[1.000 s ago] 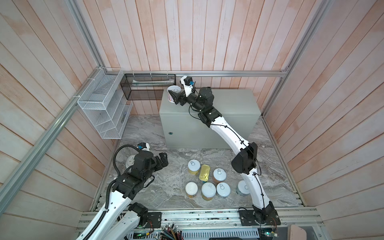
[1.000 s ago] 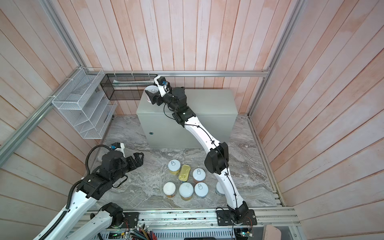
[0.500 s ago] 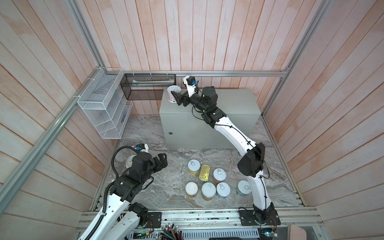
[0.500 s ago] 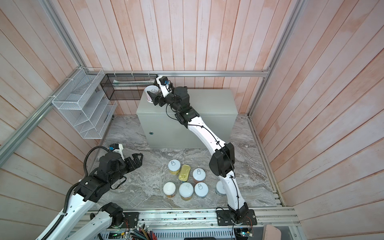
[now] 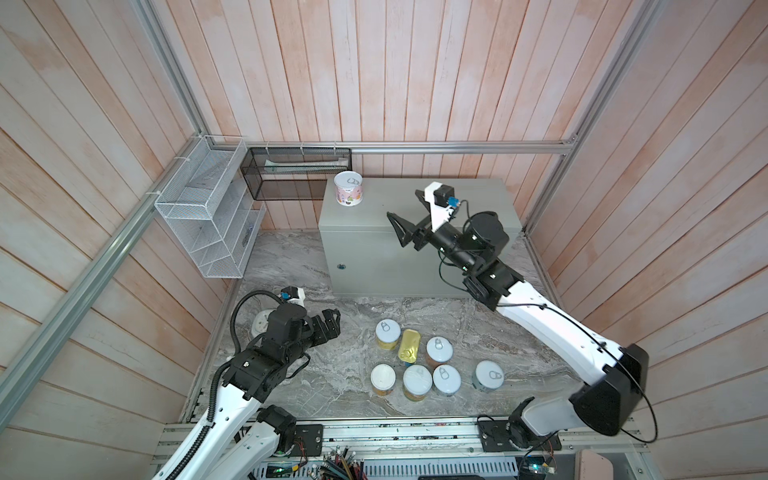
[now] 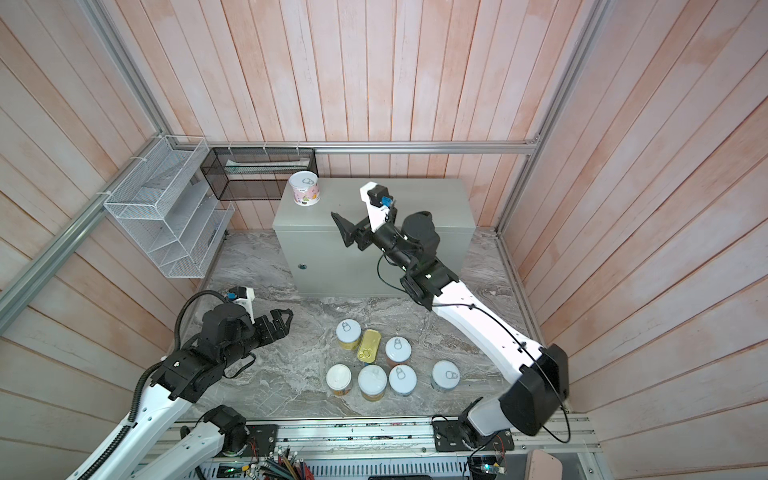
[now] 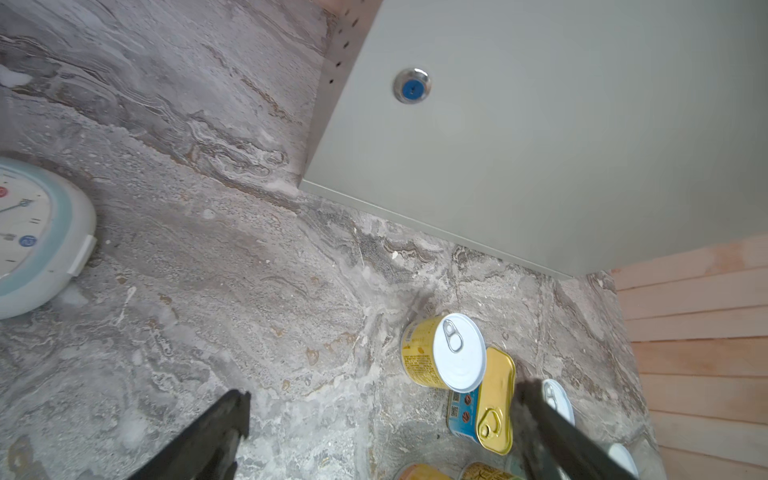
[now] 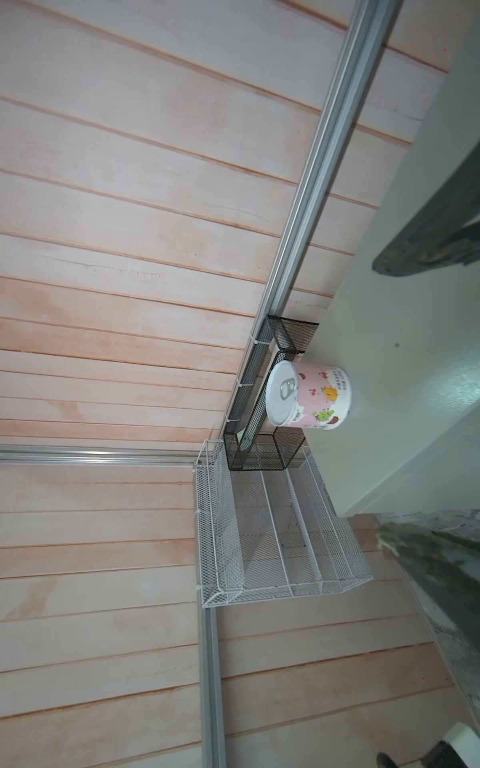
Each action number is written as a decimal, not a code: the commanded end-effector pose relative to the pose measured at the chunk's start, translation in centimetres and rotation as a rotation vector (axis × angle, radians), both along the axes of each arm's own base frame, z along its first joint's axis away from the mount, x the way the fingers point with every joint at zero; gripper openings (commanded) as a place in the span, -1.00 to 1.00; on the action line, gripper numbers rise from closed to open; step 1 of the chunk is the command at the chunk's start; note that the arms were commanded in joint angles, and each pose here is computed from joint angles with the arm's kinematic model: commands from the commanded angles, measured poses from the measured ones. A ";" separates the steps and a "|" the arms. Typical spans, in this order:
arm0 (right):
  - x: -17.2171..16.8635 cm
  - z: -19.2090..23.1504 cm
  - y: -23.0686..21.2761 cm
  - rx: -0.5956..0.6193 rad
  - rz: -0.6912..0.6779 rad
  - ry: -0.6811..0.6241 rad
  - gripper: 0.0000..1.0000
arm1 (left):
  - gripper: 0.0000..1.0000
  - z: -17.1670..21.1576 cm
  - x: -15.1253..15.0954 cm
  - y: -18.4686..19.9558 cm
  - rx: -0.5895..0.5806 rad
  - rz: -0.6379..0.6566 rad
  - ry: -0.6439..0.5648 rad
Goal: Place and organize the canned foods onto the counter
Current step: 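Withdraw the right gripper from the pink can while the left approaches the yellow can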
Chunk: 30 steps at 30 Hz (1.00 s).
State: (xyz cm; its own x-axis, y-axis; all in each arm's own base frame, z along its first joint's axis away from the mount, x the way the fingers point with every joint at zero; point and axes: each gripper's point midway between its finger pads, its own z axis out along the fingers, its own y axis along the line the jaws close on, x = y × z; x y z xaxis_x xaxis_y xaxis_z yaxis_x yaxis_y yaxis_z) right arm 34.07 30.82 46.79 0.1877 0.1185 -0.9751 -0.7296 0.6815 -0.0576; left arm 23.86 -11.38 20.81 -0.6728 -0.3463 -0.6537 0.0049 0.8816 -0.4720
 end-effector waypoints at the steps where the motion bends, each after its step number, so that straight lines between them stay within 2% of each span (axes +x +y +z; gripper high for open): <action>1: -1.9 -1.1 -2.8 0.029 -0.055 0.037 0.86 | 1.00 0.5 0.0 -1.7 0.005 -0.055 -0.026; 6: -4.4 -4.6 -6.8 0.014 -0.136 0.128 0.87 | 1.00 0.0 -0.1 -4.1 0.021 -0.106 -0.006; 10: -6.6 -7.2 -8.8 0.016 -0.134 0.210 0.90 | 1.00 -0.5 -0.6 -6.5 0.047 -0.153 0.014; 13: -8.1 -9.4 -9.2 -0.011 -0.101 0.268 0.90 | 1.00 -1.4 -1.3 -8.1 0.088 -0.195 0.048; 21: -9.7 -14.2 -10.9 -0.028 -0.119 0.383 0.91 | 1.00 -3.9 -2.1 -11.3 0.165 -0.285 0.125; 30: -10.5 -16.6 -10.9 -0.040 -0.092 0.404 0.92 | 1.00 -5.2 -0.4 -12.0 0.205 -0.263 0.084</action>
